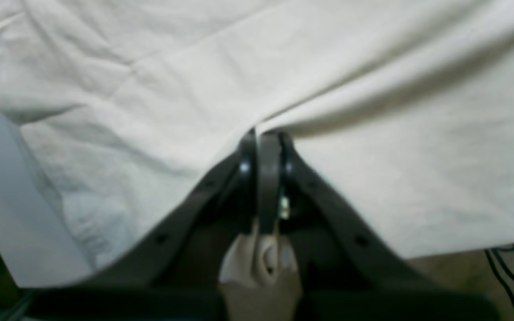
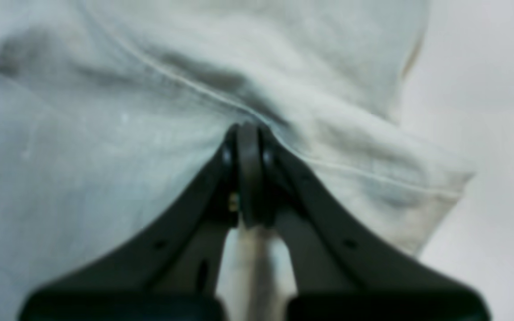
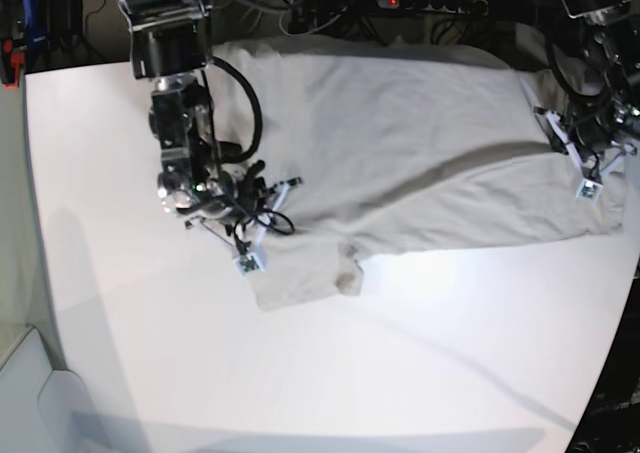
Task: Layout the t-shirt on the table in an organized manner, then fold the t-shirt properly
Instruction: 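Pull the shirt taut between both grippers and lay it flat, then drag the held shirt edge with the right gripper toward the collar, then release the shirt with the left gripper and move it along the shirt side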
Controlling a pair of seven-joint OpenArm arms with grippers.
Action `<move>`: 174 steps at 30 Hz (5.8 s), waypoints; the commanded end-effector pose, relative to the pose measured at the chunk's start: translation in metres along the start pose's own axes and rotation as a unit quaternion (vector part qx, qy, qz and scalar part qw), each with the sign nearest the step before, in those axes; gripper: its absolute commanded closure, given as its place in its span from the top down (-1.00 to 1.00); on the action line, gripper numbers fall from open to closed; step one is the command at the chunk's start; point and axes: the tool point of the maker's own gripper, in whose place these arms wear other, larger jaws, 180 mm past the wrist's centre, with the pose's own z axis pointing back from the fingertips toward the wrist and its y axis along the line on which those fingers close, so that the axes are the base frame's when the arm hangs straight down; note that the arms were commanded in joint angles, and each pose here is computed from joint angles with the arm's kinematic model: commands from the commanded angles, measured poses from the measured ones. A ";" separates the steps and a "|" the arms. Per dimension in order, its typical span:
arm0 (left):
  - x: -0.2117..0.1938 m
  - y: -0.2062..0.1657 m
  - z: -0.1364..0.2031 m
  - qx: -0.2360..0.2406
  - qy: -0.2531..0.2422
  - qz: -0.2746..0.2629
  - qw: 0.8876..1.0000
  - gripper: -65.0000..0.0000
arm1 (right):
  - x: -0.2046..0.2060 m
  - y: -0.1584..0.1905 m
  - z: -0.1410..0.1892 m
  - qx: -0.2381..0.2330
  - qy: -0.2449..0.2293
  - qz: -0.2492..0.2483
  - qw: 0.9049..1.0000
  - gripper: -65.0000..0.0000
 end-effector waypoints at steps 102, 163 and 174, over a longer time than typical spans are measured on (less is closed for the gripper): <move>-0.010 0.000 -0.018 -0.010 -0.008 0.124 0.992 -1.00 | -0.048 -0.096 0.079 -0.150 0.036 -0.013 0.988 -1.00; 0.010 0.008 -0.035 -0.025 -0.037 0.178 0.983 -0.98 | 0.059 -0.114 0.114 -0.183 -0.120 0.017 0.976 -1.00; 0.039 0.038 -0.056 -0.024 -0.046 0.172 0.984 -0.98 | 0.048 -0.112 0.110 -0.180 -0.109 0.015 0.977 -1.00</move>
